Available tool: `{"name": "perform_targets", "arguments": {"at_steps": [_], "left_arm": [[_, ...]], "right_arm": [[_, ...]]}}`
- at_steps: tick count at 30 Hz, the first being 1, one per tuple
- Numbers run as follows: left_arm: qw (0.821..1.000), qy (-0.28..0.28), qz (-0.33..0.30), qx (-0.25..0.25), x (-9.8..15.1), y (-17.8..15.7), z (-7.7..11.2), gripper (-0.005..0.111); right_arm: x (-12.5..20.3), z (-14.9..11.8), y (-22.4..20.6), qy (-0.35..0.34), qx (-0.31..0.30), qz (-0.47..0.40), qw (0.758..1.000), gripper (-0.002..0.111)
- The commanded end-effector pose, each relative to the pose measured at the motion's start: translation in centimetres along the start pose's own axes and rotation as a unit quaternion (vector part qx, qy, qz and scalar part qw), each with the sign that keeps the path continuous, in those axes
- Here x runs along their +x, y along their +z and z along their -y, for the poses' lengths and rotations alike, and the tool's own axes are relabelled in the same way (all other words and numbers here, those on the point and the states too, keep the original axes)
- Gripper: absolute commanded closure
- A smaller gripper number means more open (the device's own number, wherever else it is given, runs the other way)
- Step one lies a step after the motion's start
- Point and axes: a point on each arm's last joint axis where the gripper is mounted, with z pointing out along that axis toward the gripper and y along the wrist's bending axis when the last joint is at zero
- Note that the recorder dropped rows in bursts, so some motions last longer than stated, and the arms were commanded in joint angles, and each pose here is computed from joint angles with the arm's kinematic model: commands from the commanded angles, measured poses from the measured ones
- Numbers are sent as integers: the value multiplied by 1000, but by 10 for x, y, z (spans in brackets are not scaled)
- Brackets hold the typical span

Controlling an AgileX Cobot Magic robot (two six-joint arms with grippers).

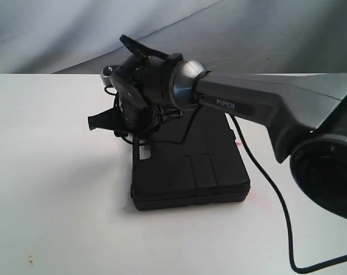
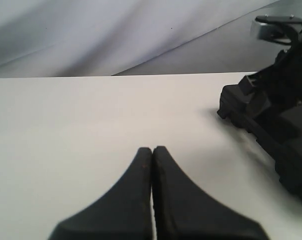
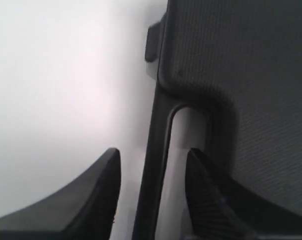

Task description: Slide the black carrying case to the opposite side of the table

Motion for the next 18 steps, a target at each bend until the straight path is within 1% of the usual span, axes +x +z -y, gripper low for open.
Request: {"name": "perform_targets", "arguments": {"at_steps": [1,3,7,10,13,18], "left_arm": [[1000,-4,0,0,1,0,0,107],[1000,-4,0,0,1,0,0,107],[1000,-4,0,0,1,0,0,107],[1000,-4,0,0,1,0,0,107],[1000,-4,0,0,1,0,0,107],[1000,-4,0,0,1,0,0,107]], "right_arm": [[-16,0,-42,-79,50,66,993,79],[-18,-2,-51,-121,68,84,987,88],[-22,-3,-67,-141,71,114,981,108],[-26,-3,-83,-150,43,151,976,108],[-25,-1,-101,-182,18,189,965,108],[-10,8,-133,-247,-31,256,934,108]]}}
